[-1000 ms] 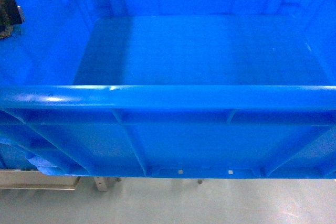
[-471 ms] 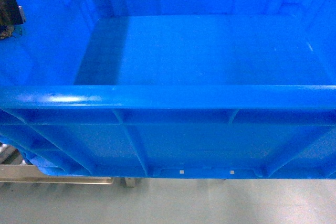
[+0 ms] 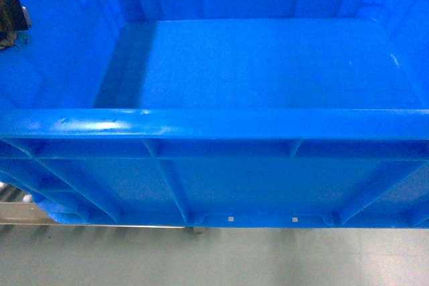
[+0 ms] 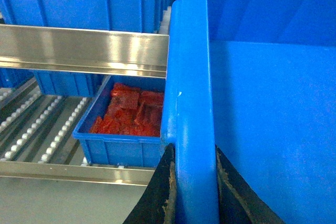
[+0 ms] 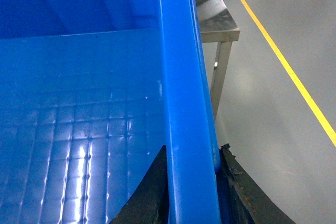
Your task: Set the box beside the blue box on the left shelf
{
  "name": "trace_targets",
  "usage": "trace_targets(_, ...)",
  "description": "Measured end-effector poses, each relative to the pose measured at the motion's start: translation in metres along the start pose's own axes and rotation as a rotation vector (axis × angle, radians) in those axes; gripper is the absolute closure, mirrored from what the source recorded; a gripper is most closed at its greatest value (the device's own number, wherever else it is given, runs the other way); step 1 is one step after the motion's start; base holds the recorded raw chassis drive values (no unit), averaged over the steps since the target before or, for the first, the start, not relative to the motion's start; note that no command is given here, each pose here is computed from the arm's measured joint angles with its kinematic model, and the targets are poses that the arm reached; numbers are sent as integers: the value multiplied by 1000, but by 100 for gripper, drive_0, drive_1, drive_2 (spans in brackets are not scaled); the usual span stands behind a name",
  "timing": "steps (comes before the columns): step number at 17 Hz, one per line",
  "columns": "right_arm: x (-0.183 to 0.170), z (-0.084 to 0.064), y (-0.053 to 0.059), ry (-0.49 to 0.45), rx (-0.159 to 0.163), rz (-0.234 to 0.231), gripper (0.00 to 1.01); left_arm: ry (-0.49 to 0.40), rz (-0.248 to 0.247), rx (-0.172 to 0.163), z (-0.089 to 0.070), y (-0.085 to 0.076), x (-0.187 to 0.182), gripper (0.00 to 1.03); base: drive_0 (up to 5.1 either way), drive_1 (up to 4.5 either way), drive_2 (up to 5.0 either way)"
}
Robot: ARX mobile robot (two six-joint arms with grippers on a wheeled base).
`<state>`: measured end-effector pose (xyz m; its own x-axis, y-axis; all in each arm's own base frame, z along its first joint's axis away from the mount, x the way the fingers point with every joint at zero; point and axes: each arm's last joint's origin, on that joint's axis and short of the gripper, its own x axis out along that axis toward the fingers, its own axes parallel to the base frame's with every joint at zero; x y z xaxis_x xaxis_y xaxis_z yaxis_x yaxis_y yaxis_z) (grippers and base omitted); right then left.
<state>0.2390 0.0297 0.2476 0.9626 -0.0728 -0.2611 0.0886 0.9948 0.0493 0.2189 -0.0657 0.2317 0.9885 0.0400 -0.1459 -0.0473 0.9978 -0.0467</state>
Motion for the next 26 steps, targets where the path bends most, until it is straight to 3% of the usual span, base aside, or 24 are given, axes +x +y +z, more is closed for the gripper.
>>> trace_targets(26, 0, 0, 0, -1, 0, 0, 83, 1, -1, 1, 0, 0, 0, 92, -496, 131, 331)
